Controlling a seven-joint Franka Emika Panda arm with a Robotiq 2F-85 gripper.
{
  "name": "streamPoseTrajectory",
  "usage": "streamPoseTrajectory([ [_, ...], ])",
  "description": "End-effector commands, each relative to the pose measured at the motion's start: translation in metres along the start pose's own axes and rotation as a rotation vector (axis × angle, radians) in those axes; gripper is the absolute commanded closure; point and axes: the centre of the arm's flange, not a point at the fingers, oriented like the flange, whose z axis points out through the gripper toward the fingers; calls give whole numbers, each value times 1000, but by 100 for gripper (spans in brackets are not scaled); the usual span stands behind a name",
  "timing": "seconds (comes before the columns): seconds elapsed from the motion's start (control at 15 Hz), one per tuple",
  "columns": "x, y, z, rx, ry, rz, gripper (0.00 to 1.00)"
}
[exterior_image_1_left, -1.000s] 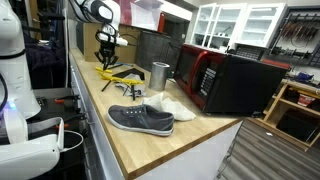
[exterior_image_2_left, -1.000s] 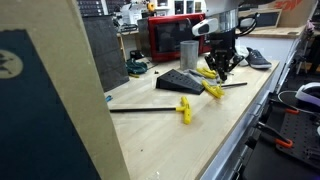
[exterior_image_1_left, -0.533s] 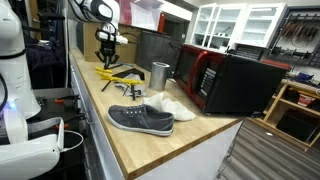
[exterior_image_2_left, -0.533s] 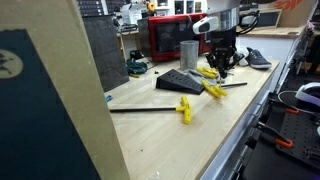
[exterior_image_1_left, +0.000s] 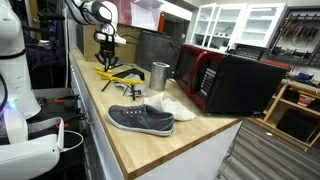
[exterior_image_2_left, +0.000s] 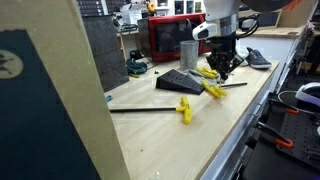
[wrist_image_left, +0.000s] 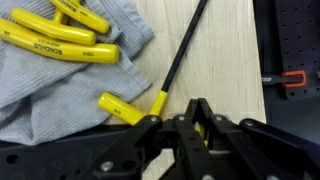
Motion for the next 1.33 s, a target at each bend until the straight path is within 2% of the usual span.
streamPoseTrajectory([
  [0.0, 2, 1, -6, -35, -15, 50, 99],
  [0.73, 26, 14, -16, -146, 107, 234, 99],
  [0.8, 28, 14, -17, -142, 116, 237, 86],
  [0.87, 30, 13, -17, -139, 122, 229, 69],
  [1.07, 38, 6, -14, -98, 111, 100, 49],
  [1.27, 54, -2, -9, -79, 116, 24, 27],
])
